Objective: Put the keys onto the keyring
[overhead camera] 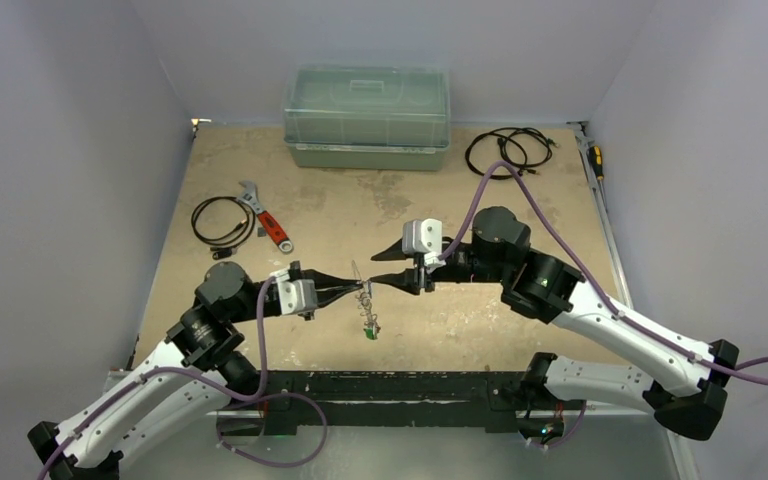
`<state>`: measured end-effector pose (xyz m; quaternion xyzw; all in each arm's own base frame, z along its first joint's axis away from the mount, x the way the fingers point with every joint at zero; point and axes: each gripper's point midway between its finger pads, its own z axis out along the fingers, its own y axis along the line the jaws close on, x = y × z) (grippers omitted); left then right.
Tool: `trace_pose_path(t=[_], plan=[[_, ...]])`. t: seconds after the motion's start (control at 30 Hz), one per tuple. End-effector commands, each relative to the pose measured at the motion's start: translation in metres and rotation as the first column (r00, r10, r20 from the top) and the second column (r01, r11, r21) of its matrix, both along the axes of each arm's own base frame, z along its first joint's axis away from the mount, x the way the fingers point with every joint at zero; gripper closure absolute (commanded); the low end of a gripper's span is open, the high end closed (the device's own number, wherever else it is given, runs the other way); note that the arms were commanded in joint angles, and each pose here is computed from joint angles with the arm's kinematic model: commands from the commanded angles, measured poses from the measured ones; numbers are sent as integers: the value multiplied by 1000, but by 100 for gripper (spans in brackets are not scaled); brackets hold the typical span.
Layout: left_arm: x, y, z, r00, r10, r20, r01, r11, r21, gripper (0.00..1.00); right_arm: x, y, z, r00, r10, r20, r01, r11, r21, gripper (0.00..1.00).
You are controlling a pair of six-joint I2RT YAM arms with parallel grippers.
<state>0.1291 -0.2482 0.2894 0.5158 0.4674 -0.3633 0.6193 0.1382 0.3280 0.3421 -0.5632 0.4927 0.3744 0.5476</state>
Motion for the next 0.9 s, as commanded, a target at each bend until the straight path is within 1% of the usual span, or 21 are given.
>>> trace_pose_path(t=[0.0,0.1,0.33,0.5,0.7,0.87], plan=[[-5,1,31,998,-7,59,13,993,-117,100,-13,1,12,998,67,4,-68,997,25,60],[-6,2,31,999,-2,54,10,991,-135,100,-15,2,11,997,83,-2,-83,996,20,63],[-8,3,35,998,-7,55,15,988,-155,100,-17,6,8,994,108,-17,-108,994,7,64],[-9,3,36,999,-7,52,16,987,-160,100,-16,9,10,993,113,-16,-113,994,7,70],[-10,4,38,998,-9,55,18,986,-165,100,-14,11,11,994,107,-16,-107,994,7,81],[-11,6,41,998,-7,61,17,984,-176,100,-11,12,8,995,100,-24,-100,995,-6,95]])
